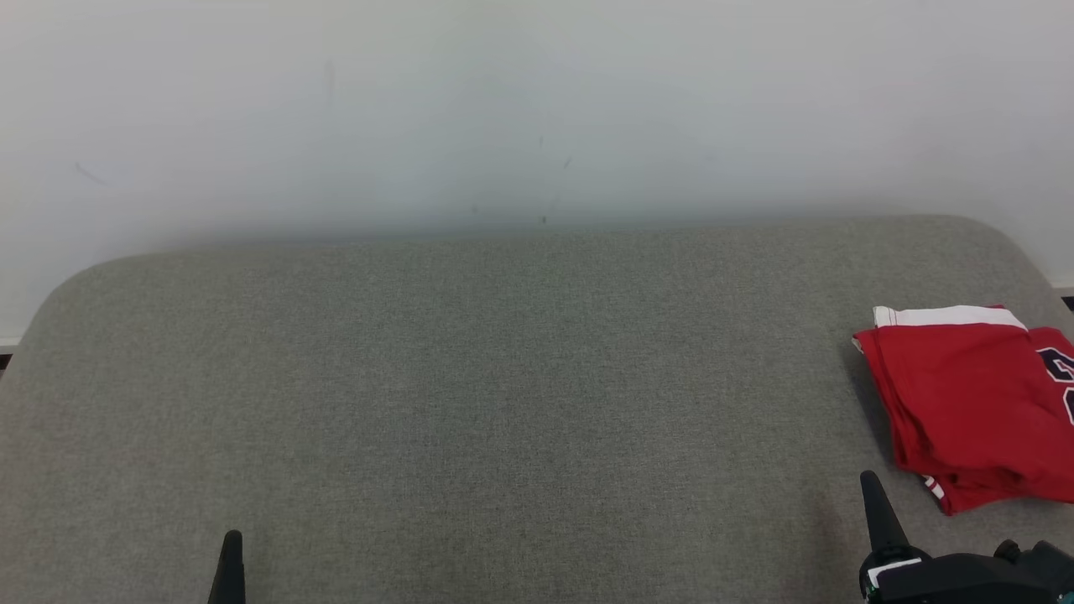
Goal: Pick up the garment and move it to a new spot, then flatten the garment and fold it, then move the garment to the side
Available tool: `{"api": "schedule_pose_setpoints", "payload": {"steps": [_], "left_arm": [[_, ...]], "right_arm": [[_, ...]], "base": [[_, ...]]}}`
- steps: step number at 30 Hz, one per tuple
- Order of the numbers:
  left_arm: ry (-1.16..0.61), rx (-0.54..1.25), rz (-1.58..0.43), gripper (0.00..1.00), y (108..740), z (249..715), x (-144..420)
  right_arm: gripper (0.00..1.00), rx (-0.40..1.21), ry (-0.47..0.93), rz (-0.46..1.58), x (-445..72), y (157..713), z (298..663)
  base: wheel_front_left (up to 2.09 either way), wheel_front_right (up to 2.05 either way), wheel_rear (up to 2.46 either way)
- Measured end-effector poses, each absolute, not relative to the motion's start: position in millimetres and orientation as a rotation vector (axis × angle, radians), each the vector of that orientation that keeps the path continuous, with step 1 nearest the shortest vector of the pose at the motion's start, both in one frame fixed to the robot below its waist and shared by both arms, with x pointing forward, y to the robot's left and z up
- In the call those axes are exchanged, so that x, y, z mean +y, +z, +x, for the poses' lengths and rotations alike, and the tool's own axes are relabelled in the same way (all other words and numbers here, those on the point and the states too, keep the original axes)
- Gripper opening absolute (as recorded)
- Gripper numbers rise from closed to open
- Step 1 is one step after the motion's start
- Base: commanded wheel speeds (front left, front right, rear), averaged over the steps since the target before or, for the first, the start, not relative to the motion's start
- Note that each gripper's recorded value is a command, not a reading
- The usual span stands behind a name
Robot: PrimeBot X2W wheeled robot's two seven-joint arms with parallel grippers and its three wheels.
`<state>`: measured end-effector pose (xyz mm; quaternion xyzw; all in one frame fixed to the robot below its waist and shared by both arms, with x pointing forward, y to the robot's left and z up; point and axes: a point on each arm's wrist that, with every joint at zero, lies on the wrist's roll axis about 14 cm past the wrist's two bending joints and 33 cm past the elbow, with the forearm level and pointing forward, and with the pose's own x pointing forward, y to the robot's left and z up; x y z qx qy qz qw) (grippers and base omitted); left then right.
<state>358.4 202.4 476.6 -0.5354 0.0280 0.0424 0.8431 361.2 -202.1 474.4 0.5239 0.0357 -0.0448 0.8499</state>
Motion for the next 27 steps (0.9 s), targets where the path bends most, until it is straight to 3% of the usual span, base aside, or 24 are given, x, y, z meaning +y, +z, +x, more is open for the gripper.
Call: {"api": "schedule_pose_setpoints", "payload": {"steps": [27], "left_arm": [[0.054, 0.036, -1.352, 0.00, 490, 374, 200]], "right_arm": [[0.00, 0.040, -0.060, 1.343, -202, 490, 375]], "base": [[0.00, 0.00, 0.00]]}}
